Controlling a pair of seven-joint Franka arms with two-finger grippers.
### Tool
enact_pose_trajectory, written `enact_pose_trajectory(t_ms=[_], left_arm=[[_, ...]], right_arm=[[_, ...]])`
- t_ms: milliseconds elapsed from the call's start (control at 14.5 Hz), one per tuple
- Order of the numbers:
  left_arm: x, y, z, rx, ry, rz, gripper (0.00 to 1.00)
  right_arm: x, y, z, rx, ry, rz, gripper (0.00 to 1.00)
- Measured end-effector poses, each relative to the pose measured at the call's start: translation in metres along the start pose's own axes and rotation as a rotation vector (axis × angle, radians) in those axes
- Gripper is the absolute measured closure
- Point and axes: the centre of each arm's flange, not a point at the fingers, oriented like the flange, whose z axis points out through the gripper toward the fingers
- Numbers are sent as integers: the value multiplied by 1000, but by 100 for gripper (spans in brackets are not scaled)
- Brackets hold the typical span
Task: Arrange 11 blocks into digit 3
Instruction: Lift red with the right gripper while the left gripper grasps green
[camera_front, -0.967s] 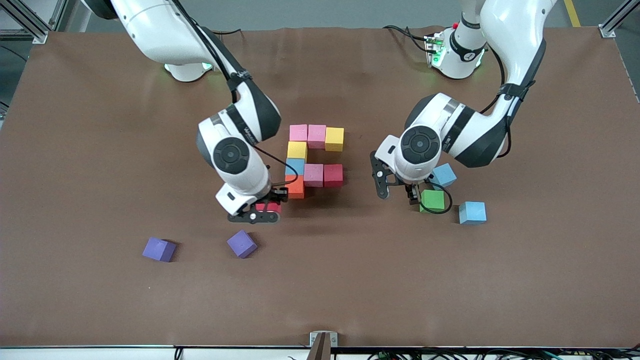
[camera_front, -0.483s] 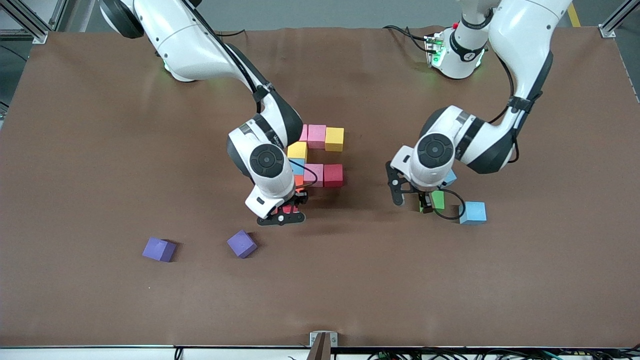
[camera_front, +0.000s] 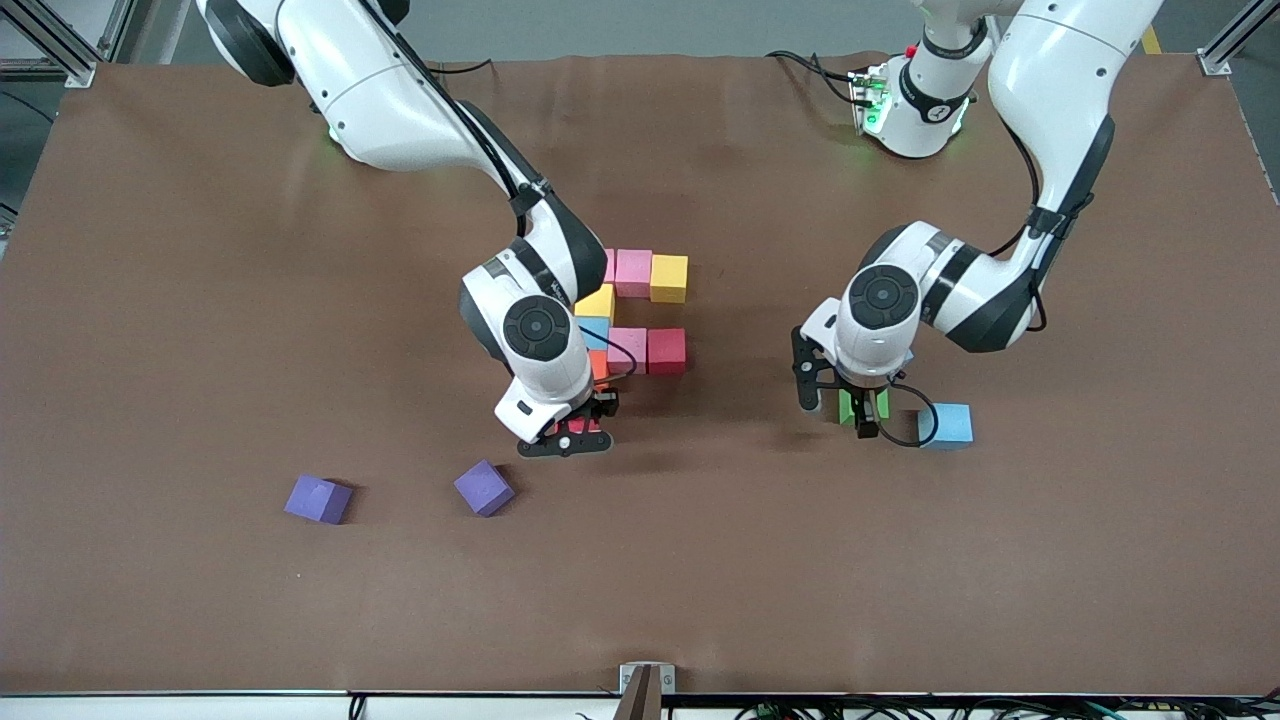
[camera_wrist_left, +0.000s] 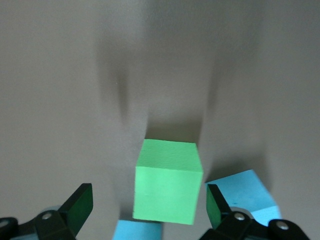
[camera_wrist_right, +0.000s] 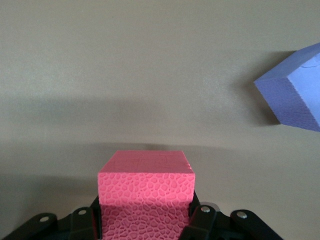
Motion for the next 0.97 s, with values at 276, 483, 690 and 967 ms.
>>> enact_pose_trajectory(t_ms=[276, 483, 690, 967], left_arm=[[-20, -5, 33, 1, 53, 85, 0], [-14, 5, 41, -3, 63, 107, 0], [-11, 6, 37, 5, 65, 113, 0], [-16, 1, 17, 35, 55, 107, 0]], right_arm=[[-6, -8, 18, -1, -5, 20, 40], [-9, -9, 24, -6, -13, 27, 40], [-11, -8, 32, -10, -19, 43, 40], [-13, -9, 34, -9, -19, 52, 40]])
